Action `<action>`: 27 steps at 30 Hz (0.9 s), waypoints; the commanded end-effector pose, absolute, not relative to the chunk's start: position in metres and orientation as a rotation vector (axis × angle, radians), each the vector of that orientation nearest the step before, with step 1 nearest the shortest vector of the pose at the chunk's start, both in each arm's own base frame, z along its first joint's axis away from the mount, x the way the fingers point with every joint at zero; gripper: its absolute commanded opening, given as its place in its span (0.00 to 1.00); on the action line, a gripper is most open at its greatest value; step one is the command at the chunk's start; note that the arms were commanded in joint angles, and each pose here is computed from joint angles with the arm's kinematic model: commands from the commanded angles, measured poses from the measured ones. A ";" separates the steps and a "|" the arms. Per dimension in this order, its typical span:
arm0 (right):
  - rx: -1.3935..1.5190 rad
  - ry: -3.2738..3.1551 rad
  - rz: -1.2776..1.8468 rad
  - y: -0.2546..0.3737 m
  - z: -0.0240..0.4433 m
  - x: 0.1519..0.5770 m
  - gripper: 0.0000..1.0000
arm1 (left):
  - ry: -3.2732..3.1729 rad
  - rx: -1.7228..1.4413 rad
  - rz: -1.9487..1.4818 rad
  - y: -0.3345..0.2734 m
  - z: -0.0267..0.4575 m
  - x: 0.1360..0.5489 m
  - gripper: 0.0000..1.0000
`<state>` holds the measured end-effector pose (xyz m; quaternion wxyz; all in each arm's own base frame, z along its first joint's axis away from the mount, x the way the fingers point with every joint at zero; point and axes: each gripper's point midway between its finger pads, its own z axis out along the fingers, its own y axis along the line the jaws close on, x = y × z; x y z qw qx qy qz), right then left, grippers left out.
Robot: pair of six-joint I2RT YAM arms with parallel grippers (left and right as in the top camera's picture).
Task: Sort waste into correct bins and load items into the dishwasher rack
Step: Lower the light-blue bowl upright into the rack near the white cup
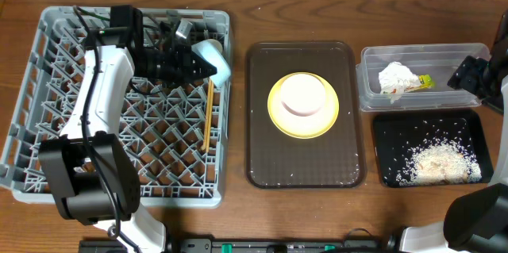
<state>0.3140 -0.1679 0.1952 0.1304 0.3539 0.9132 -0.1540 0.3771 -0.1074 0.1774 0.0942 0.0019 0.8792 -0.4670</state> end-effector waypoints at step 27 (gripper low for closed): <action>1.055 2.618 -0.458 -0.172 0.203 0.311 0.99 | 2.518 0.108 -1.399 -0.113 0.187 0.385 0.06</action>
